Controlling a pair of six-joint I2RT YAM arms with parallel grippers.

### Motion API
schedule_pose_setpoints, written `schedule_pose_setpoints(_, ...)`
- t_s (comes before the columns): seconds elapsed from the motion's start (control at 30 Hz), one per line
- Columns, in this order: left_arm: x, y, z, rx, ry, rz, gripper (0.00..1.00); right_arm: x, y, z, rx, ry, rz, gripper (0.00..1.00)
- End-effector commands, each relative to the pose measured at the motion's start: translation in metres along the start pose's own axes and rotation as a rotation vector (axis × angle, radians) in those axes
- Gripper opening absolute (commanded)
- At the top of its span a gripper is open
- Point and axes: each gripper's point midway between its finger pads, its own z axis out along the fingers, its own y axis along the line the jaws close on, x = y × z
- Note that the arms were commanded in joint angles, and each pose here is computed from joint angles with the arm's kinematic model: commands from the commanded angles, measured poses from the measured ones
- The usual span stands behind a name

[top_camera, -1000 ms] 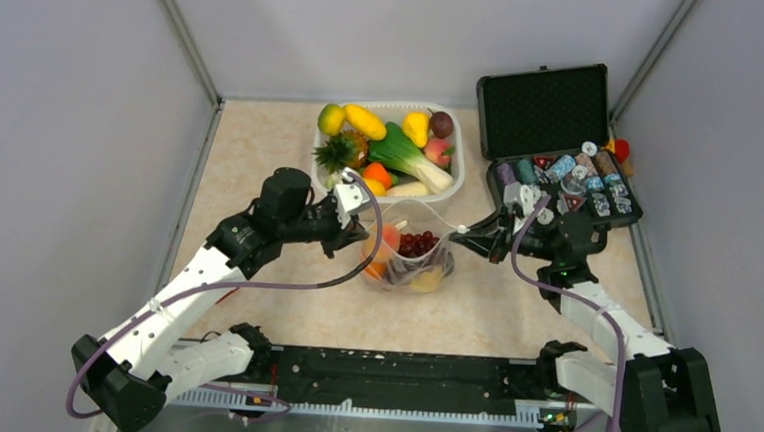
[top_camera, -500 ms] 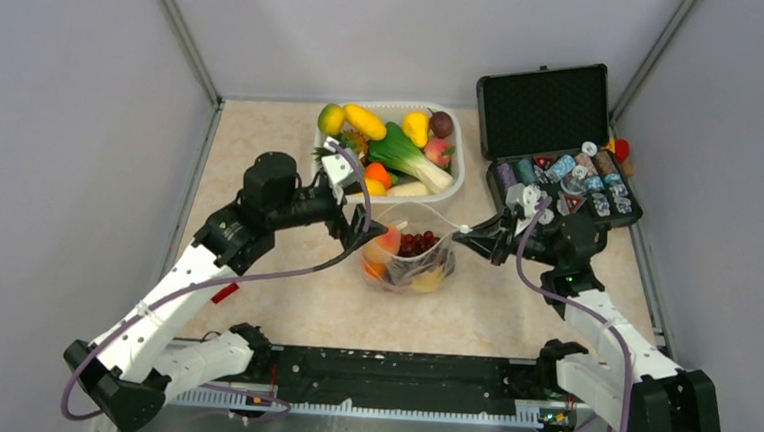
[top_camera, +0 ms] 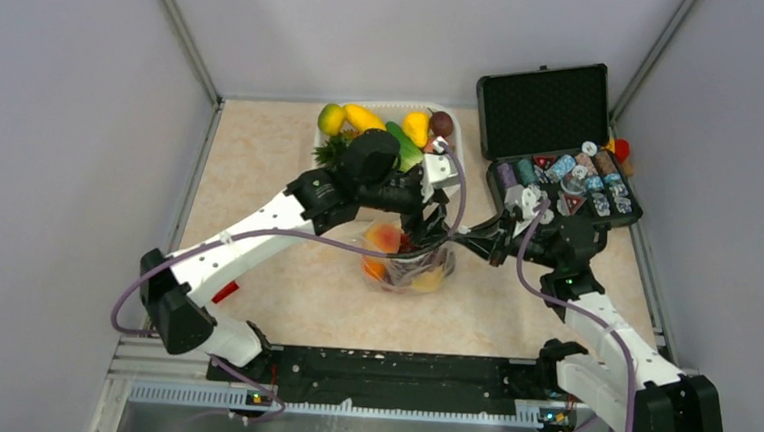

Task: Place the food in the zip-top bag and seal the zipper
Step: Adjust the zipper food storage bag at the center of the board.

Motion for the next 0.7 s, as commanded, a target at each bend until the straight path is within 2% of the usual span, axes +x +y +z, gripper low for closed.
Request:
schedule_pose_setpoints(0.0, -0.012, 0.001, 0.014, 0.039, -0.004, 0.048, 0.74, -0.013, 0.006, -0.001, -0.006, -0.036, -0.074, 0.0)
schedule_pose_setpoints(0.33, 0.001, 0.005, 0.039, 0.063, 0.034, 0.037, 0.52, -0.01, 0.007, -0.003, 0.004, -0.035, -0.067, 0.0)
schedule_pose_setpoints(0.53, 0.007, -0.001, 0.044, 0.1, 0.05, 0.045, 0.31, -0.011, 0.005, -0.003, 0.012, -0.034, -0.072, 0.0)
schedule_pose_setpoints(0.6, 0.013, -0.001, 0.043, 0.101, 0.075, 0.053, 0.32, -0.012, 0.005, -0.003, 0.013, -0.034, -0.074, 0.0)
schedule_pose_setpoints(0.67, 0.019, -0.002, 0.041, 0.107, 0.101, 0.073, 0.42, -0.012, 0.005, -0.003, 0.014, -0.032, -0.072, 0.0)
